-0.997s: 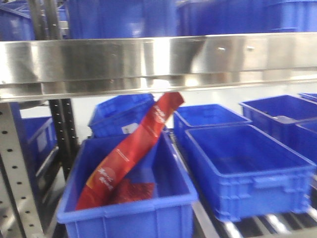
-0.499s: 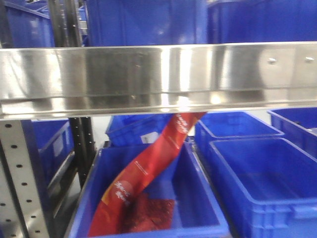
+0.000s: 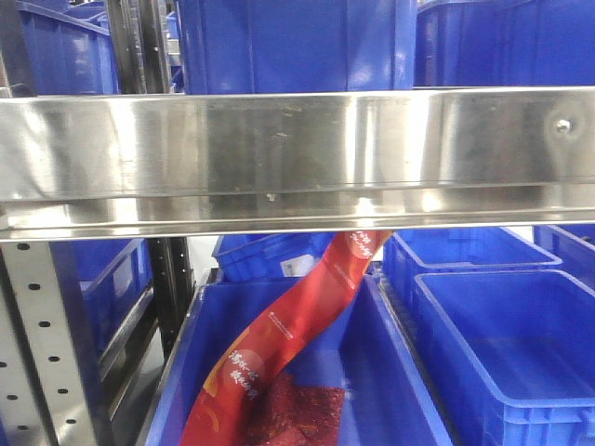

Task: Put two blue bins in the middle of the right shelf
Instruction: 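Drive up to the shelf holding the teal bin in both grippers, then lift the teal bin with both grippers above the upper shelf rail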

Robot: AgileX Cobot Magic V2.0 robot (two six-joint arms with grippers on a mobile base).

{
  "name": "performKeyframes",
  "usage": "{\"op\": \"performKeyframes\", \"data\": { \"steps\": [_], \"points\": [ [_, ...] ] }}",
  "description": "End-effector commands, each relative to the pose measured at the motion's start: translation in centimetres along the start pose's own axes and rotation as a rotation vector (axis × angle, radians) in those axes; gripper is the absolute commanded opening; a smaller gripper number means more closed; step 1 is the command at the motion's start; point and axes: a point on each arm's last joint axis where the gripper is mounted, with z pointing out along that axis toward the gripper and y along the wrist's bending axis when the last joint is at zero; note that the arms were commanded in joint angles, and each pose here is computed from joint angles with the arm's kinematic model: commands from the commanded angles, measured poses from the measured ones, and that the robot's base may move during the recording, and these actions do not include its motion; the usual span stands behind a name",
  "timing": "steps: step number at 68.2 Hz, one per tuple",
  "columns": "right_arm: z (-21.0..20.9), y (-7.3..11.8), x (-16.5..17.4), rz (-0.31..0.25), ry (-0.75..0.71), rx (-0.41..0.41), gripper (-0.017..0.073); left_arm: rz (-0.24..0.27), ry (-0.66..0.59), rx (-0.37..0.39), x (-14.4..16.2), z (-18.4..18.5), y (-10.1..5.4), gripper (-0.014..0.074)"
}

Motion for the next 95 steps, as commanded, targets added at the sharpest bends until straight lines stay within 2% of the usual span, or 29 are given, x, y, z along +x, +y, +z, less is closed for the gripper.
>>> {"op": "performKeyframes", "data": {
  "steps": [1,89,95],
  "points": [
    [-1.38,0.19,-1.74,-0.016,-0.145,-0.011,-0.0154,-0.008,-0.105,0.044,-1.22,-1.52,-0.36,-0.0111],
    [-1.36,0.17,-1.55,-0.016,-0.123,-0.008,-0.0154,-0.009,-0.145,0.055,-1.58,-1.57,-0.46,-0.0111],
    [-1.41,0.13,-1.25,-0.016,-0.09,-0.005,-0.0154,-0.027,-0.112,0.07,-1.29,-1.54,-0.59,-0.0111]
  ]
}}
